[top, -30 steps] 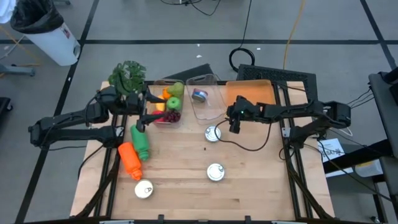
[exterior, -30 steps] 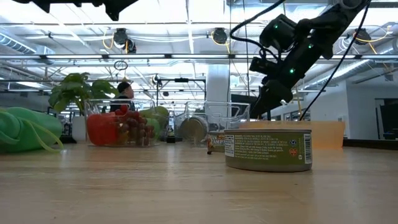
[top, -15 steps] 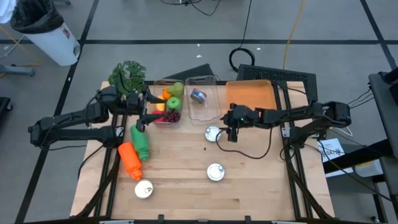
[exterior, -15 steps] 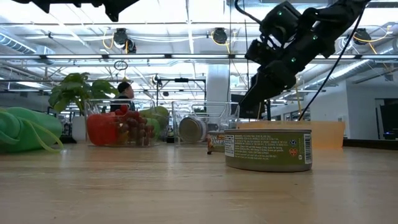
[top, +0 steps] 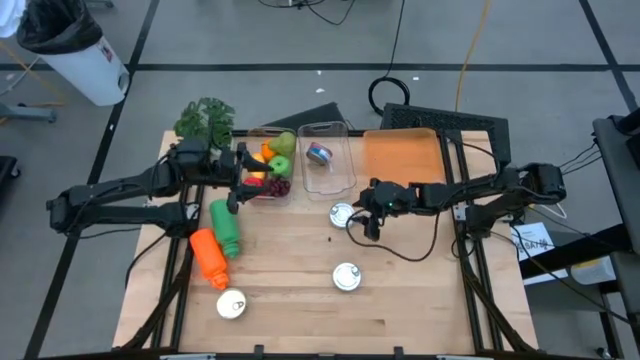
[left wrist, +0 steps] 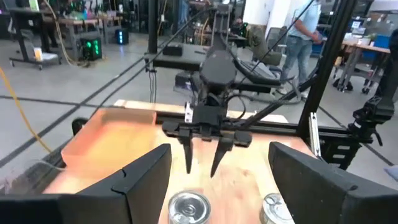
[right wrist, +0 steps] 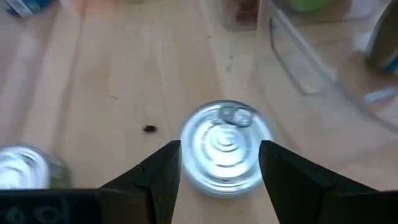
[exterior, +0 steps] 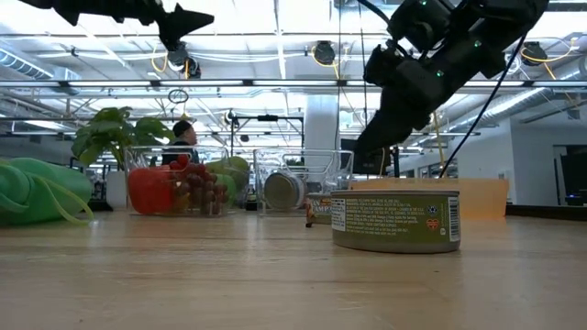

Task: Pick & Place Food Item
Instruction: Put the right green tuna can into the right transparent bin

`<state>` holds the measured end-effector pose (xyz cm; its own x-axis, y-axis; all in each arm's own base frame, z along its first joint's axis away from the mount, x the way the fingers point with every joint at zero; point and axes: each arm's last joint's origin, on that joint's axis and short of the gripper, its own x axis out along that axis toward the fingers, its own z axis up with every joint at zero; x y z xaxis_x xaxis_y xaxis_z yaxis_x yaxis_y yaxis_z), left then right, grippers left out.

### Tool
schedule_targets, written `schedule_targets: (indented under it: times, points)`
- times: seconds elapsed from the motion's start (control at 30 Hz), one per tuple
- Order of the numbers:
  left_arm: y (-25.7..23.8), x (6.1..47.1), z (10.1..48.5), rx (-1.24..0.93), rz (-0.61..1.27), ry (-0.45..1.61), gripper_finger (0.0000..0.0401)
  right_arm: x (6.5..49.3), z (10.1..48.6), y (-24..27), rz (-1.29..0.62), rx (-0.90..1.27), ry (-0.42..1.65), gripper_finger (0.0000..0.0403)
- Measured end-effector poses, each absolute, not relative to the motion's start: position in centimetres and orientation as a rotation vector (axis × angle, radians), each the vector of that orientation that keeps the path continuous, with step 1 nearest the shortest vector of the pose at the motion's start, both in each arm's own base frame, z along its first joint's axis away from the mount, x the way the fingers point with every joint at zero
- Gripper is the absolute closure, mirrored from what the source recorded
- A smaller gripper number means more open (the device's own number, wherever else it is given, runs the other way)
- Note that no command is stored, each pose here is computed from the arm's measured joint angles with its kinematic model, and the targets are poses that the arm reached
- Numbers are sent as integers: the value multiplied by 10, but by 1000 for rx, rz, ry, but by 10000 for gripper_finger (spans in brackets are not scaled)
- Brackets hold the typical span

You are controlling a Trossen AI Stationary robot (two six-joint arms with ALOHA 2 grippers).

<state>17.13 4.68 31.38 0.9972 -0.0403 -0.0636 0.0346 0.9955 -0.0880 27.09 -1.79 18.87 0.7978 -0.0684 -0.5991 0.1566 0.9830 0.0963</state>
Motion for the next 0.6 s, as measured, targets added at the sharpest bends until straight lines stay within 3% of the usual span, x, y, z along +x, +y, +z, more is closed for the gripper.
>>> schedule_targets:
  times: [0.37,0.6]
  points:
    - [41,173,308,-17,-77,118,139,280,203,-3,-66,197,463,202]
    - [35,169,306,76,-110,152,131,288,217,9,-360,328,683,199]
